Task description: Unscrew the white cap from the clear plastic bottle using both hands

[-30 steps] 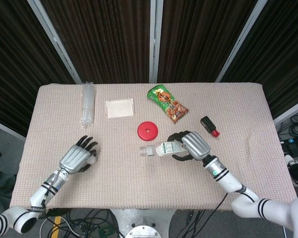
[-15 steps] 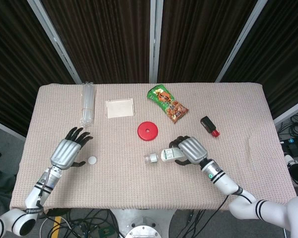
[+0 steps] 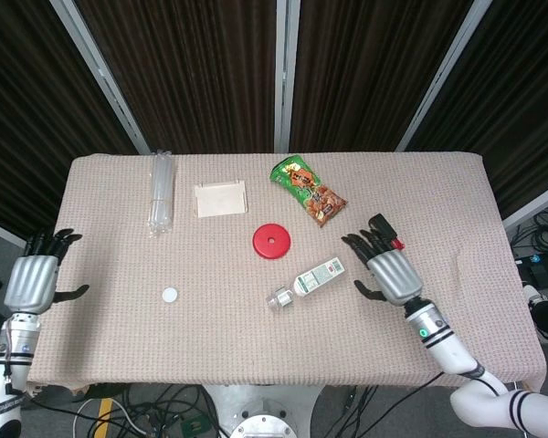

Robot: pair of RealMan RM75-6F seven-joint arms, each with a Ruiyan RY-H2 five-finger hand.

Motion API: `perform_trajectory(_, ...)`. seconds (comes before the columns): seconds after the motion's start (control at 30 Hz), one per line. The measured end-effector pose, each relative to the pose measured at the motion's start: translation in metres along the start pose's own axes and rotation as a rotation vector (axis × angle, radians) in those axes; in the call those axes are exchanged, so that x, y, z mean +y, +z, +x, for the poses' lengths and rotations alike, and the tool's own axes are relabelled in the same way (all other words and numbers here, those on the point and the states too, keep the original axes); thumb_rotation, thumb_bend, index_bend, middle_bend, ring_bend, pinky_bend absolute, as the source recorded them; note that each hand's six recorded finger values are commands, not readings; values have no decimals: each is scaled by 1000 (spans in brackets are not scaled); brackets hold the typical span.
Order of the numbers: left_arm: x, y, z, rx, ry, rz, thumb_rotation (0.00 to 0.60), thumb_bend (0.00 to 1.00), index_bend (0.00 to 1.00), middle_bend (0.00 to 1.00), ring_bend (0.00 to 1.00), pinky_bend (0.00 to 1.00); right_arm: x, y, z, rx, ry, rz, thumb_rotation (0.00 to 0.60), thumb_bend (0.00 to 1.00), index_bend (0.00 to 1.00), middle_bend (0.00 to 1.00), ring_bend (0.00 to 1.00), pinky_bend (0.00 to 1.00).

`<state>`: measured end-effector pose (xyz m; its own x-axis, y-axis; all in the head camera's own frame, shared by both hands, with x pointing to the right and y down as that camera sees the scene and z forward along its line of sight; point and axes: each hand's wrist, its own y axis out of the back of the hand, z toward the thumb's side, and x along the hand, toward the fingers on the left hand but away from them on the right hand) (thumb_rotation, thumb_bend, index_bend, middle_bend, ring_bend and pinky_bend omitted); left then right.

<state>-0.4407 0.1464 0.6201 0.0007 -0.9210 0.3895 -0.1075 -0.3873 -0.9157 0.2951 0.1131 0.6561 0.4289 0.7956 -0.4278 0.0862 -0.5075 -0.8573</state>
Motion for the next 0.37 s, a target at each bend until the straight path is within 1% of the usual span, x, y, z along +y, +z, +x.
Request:
perform_trajectory(0.13, 1, -29, -24, 85, 12, 1, 600, 36, 196, 137, 0, 0, 33, -35, 46, -125, -112, 10, 600, 308, 0, 143, 0, 70)
perform_trajectory(0.2, 1, -40, -38, 121, 12, -6, 600, 36, 196, 138, 0, 0, 44, -48, 69, -181, -157, 14, 600, 308, 0, 145, 0, 70)
perform_trajectory(0.27, 2, -45, -50, 144, 17, -17, 600, 36, 196, 138, 0, 0, 55, -61, 98, -247, -202, 18, 600, 307, 0, 145, 0, 70)
perform_trajectory(0.37, 4, -44, -66, 158, 26, -33, 600, 36, 196, 137, 0, 0, 61, -70, 136, -323, -232, 11, 600, 312, 0, 146, 0, 70)
